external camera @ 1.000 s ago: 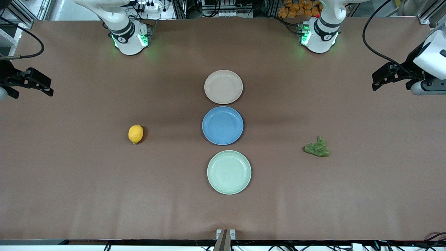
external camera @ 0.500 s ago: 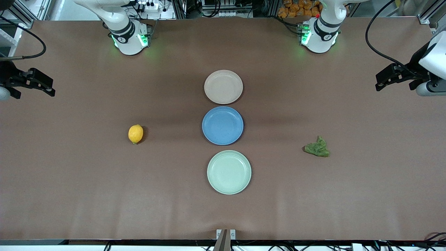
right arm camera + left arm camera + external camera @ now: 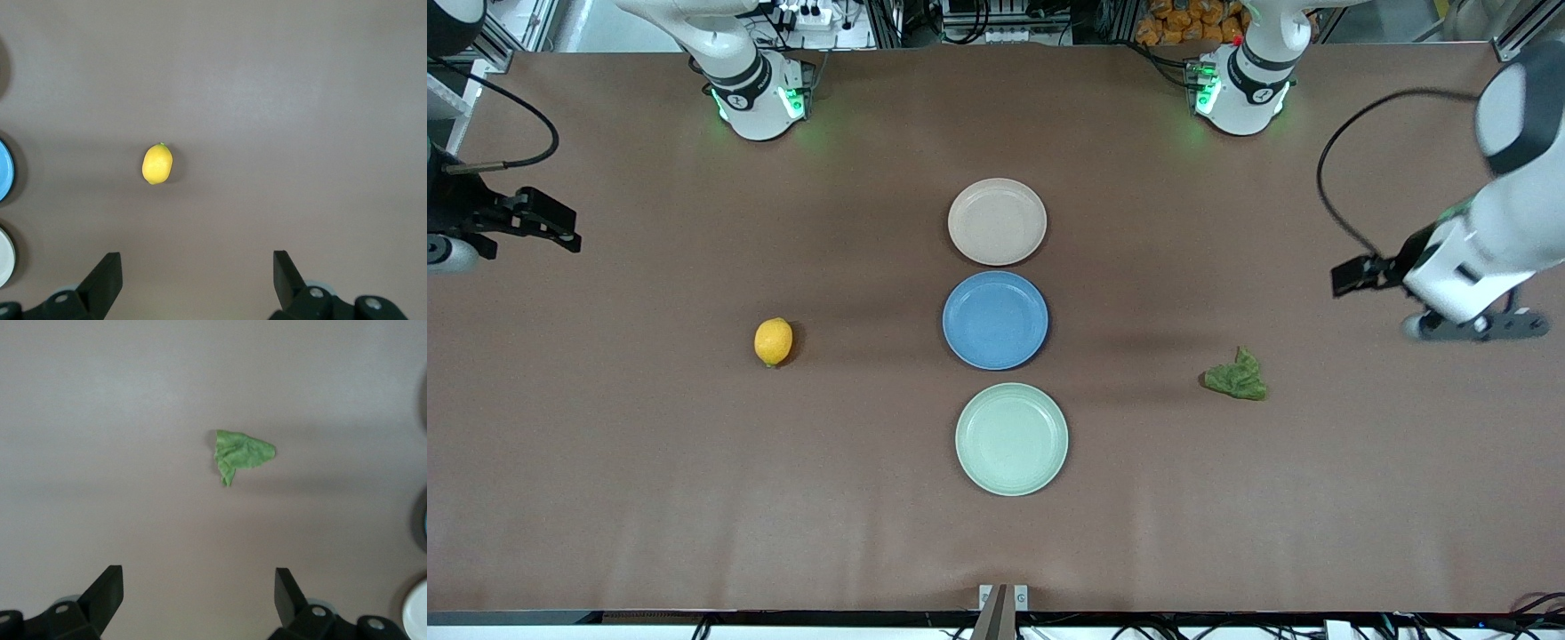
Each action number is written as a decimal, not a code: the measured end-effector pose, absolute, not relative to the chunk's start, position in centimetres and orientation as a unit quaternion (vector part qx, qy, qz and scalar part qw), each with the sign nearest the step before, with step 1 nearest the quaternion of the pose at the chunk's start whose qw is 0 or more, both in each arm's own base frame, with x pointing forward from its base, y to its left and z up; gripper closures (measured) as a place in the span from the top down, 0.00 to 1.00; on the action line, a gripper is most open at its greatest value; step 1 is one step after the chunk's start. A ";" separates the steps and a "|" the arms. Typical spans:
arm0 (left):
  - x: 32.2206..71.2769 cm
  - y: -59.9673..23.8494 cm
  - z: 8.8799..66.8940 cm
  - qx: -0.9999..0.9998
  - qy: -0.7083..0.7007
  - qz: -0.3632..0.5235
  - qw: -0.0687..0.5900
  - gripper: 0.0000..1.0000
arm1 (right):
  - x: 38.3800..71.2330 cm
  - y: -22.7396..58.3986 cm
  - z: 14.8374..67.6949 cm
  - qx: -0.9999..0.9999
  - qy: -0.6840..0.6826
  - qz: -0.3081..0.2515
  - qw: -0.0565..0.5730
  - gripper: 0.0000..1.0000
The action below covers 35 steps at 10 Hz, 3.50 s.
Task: Place lemon and lettuce in plates
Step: 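Move the right gripper toward the lemon while the left gripper approaches the lettuce, then grasp the lemon with the right gripper while the left gripper grasps the lettuce, then carry the lettuce to the green plate while the right gripper lifts the lemon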
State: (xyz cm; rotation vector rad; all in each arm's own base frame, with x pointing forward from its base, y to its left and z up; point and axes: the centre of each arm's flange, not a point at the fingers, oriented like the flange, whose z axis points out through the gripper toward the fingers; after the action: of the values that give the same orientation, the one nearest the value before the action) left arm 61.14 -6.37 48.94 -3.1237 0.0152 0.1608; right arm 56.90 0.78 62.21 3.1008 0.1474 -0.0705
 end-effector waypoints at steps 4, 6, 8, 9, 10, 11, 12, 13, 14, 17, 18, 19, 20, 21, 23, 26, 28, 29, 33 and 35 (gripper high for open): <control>62.6 -6.5 36.5 -0.998 0.006 0.063 -0.002 1.00 | 58.2 2.3 56.9 0.997 0.059 -0.038 0.017 1.00; 63.0 -6.7 29.6 -0.997 0.006 0.077 -0.008 1.00 | 60.0 2.7 52.5 0.998 0.063 -0.025 0.016 1.00; 63.5 -6.8 24.5 -0.997 0.003 0.077 -0.015 1.00 | 60.6 3.7 47.9 0.997 0.071 -0.024 0.014 1.00; 63.5 -7.2 23.0 -0.997 -0.003 0.081 -0.015 1.00 | 60.7 4.1 45.2 0.997 0.066 -0.026 -0.001 1.00; 63.4 -8.0 22.1 -0.996 -0.007 0.084 -0.005 1.00 | 60.7 4.6 42.6 0.998 0.055 -0.034 -0.028 1.00; 63.2 -9.1 21.6 -0.996 -0.007 0.084 0.015 0.96 | 60.9 5.1 40.2 0.997 0.048 -0.040 -0.046 1.00; 63.0 -10.0 21.2 -0.996 -0.007 0.082 0.027 0.94 | 61.2 6.2 37.8 0.997 0.052 -0.041 -0.050 1.00; 63.0 -10.3 20.9 -0.996 -0.009 0.082 0.030 0.94 | 61.4 7.0 34.7 0.996 0.054 -0.043 -0.050 1.00; 63.1 -10.1 20.5 -0.996 -0.012 0.083 0.030 0.90 | 61.3 7.4 31.5 0.996 0.053 -0.047 -0.049 1.00; 63.4 -9.3 19.0 -0.996 -0.019 0.079 0.025 0.64 | 60.5 6.6 24.4 0.996 0.040 -0.066 -0.048 1.00; 63.5 -9.2 18.6 -0.997 -0.020 0.074 0.023 0.56 | 60.3 6.3 23.4 0.996 0.036 -0.070 -0.049 1.00; 63.6 -9.1 18.2 -0.997 -0.022 0.069 0.021 0.55 | 60.2 6.3 23.0 0.995 0.032 -0.072 -0.053 1.00; 63.7 -9.1 18.0 -0.997 -0.022 0.068 0.020 0.45 | 60.0 6.6 22.7 0.995 0.029 -0.075 -0.058 1.00; 63.9 -9.1 18.1 -0.997 -0.023 0.066 0.020 0.40 | 59.8 7.1 22.1 0.994 0.026 -0.081 -0.065 1.00; 64.4 -9.0 18.7 -0.998 -0.026 0.058 0.019 0.09 | 59.4 8.2 20.7 0.993 0.025 -0.090 -0.073 1.00; 65.7 -9.4 21.3 -0.999 -0.029 0.032 0.013 0.04 | 58.9 8.8 18.8 0.992 0.024 -0.103 -0.073 1.00; 66.1 -12.4 25.6 -1.000 -0.029 0.003 -0.009 0.04 | 58.6 8.7 18.4 0.991 0.018 -0.110 -0.072 1.00; 65.9 -14.8 28.1 -0.999 -0.028 -0.011 -0.030 0.04 | 58.5 8.7 18.3 0.991 0.009 -0.114 -0.071 1.00; 63.5 -27.7 34.3 -0.994 -0.048 -0.039 -0.093 0.04 | 57.8 9.0 18.1 0.987 0.001 -0.141 -0.070 0.68; 62.3 -34.8 35.5 -0.986 -0.065 -0.071 -0.134 0.04 | 57.8 11.3 18.9 0.985 -0.014 -0.154 -0.073 0.68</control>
State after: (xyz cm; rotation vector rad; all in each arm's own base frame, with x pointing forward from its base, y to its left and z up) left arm 62.32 -34.81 35.55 -3.3941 -0.2235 -0.2427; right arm 57.81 11.29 18.95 3.2475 -0.0472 -0.5064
